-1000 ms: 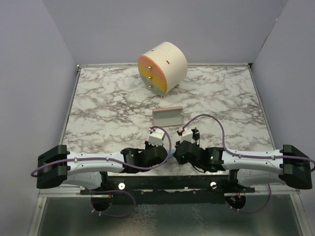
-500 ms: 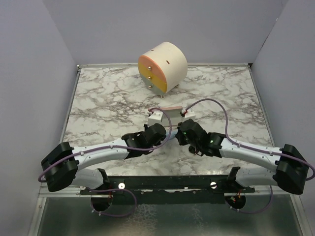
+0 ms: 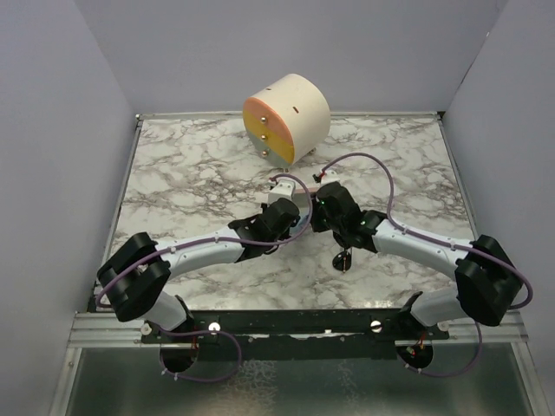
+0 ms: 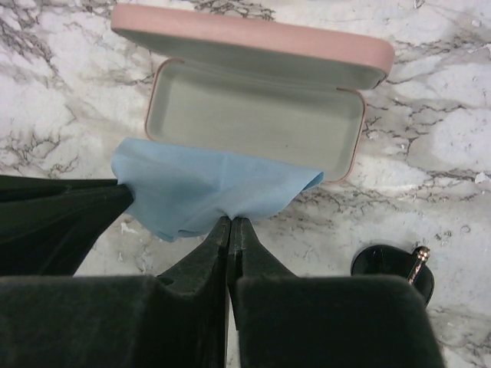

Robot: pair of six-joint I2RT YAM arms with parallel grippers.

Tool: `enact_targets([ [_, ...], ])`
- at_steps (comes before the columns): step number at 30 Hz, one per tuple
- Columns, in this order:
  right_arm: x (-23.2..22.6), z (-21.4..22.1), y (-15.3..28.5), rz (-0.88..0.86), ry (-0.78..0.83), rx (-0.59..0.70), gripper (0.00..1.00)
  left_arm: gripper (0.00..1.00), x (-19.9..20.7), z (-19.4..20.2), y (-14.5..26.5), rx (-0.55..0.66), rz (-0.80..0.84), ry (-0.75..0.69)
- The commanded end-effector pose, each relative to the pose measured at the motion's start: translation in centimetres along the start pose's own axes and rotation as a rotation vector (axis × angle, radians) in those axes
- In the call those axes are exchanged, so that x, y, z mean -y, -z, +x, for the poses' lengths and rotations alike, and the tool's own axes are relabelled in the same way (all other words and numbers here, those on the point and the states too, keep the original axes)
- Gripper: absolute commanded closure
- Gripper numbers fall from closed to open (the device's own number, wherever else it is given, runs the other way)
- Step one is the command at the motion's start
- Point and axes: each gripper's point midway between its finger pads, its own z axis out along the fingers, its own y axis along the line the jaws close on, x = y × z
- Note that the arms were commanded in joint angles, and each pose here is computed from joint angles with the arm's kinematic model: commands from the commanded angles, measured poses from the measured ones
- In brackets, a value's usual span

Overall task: Organize the sunglasses
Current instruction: Place the glasses cleaning cloth in the sunglasses case.

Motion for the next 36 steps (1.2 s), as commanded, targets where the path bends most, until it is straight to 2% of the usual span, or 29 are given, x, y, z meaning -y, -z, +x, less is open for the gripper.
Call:
enact_targets([
  [1, -0.6, -2.7, -1.2, -0.047, 0.012, 0.046, 0.99, 1.0, 0.7, -1.9, -1.2, 0.038, 0.021, 0.007],
  [20, 0.8, -4.2, -5.9, -0.046, 0.025, 0.032, 0.99, 1.0, -1.1, -4.3, -4.6, 0.08, -0.035, 0.027],
  [36, 2.4, -2.6, -7.7, -0.028, 0.016, -0.015, 0.99, 1.0, -1.7, -3.1, -6.6, 0.056, -0.062, 0.011],
])
